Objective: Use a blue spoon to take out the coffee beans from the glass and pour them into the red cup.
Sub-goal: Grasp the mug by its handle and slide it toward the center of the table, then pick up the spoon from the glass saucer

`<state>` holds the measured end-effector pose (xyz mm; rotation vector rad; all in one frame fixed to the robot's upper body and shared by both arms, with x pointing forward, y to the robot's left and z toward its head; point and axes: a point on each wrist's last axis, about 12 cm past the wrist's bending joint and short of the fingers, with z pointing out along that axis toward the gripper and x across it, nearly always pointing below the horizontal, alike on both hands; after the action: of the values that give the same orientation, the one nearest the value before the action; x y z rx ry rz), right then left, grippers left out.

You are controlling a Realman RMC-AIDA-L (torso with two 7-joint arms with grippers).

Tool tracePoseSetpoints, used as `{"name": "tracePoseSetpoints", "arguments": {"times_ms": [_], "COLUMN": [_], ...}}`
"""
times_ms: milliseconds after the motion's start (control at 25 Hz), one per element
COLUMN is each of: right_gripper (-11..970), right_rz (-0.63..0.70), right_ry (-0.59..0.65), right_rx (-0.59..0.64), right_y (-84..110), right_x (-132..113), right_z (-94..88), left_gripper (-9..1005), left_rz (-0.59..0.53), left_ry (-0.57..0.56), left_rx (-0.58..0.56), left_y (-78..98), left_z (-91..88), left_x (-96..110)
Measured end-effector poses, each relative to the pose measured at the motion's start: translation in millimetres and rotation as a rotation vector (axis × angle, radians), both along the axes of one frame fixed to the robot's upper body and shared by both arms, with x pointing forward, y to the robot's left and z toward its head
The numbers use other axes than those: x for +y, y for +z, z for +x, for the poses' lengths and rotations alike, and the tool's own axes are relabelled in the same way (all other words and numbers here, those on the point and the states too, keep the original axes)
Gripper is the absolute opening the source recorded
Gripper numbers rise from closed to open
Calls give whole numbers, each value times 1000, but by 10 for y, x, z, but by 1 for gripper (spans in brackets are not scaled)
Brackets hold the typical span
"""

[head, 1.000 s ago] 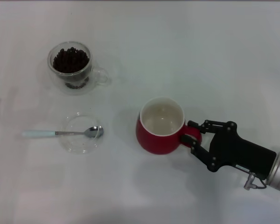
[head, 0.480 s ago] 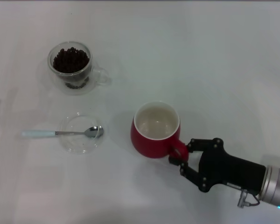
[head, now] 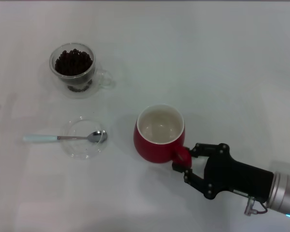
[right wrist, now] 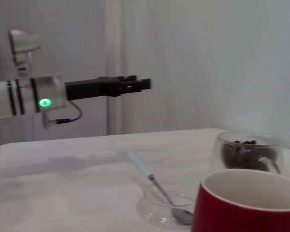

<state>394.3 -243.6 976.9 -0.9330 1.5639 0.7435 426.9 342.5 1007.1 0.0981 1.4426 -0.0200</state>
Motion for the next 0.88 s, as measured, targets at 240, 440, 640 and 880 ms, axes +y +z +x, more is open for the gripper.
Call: {"name": "tracePoseSetpoints", "arguments": {"times_ms": [240, 440, 640, 880], "right_gripper": [379, 578, 709, 706], "right_rz": [13, 41, 104, 222], "right_ry": [-40, -30, -32, -119], "right_rx": [-2, -17, -37, -163], "right_y": [9, 47, 141, 442], "right_x": [-72, -119, -230, -669], "right_z": [-28, -64, -82, -98], "left_gripper": [846, 846, 846, 846], "left_rz": [-1, -3, -36, -227], "left_ry": [6, 20, 31, 13], "left_rx": [-8, -6, -16, -67], "left_y": [1, -7, -15, 6], "left_z": [-58, -98, -169, -354], "left_x": [15, 38, 15, -98]}}
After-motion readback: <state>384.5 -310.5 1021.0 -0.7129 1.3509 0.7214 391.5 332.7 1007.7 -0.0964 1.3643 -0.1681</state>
